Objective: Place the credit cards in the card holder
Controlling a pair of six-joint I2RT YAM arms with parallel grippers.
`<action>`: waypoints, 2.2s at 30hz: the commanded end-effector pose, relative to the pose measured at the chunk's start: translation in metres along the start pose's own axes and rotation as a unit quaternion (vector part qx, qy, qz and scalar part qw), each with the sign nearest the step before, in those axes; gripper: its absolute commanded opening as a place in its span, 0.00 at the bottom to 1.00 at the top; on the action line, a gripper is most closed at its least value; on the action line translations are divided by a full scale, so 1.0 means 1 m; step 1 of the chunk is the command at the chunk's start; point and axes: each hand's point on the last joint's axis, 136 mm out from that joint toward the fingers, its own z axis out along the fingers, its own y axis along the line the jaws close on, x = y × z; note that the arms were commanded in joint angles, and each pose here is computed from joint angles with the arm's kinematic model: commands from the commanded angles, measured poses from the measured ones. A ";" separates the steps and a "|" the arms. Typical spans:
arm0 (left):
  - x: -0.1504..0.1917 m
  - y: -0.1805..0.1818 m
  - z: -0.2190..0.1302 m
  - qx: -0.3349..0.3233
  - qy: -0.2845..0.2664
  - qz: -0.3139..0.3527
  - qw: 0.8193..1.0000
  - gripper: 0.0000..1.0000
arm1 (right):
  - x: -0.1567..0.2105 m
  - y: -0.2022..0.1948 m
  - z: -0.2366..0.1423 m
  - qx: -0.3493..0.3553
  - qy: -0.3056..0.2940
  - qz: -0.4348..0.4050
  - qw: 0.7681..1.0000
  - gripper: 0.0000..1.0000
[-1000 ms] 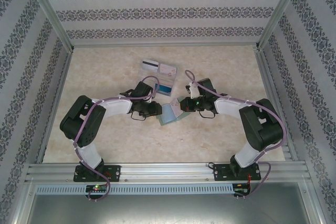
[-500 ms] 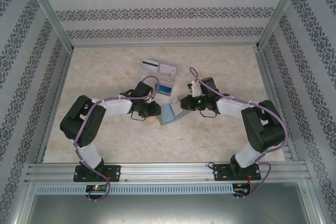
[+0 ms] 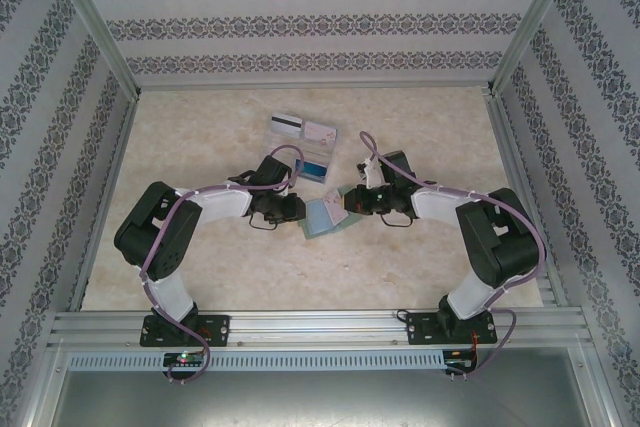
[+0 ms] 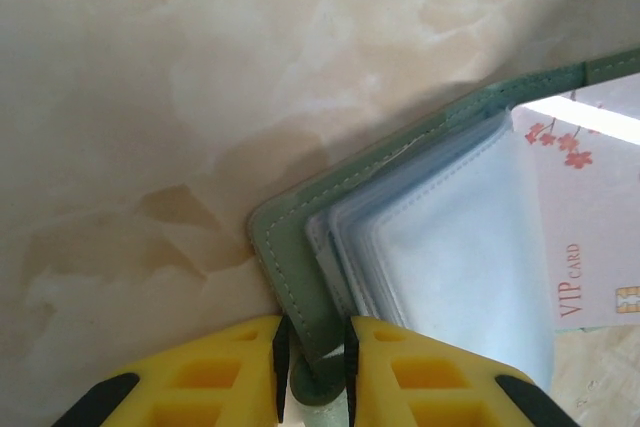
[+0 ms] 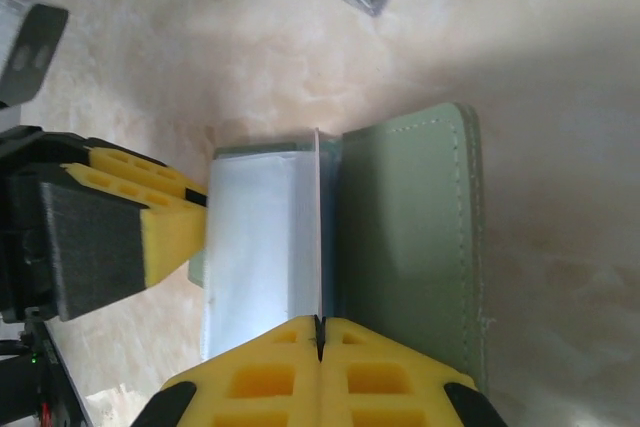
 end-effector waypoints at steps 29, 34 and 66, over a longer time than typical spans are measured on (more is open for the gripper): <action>0.005 0.008 0.004 -0.025 0.006 0.005 1.000 0.24 | 0.042 -0.008 0.010 0.000 0.060 0.029 0.998 0.00; 0.004 0.007 0.004 -0.024 0.007 0.004 1.000 0.24 | 0.043 -0.002 0.020 0.010 0.059 0.027 0.998 0.00; 0.020 0.011 0.007 0.000 0.001 -0.034 0.999 0.23 | 0.024 -0.008 0.026 0.071 -0.043 0.063 0.995 0.00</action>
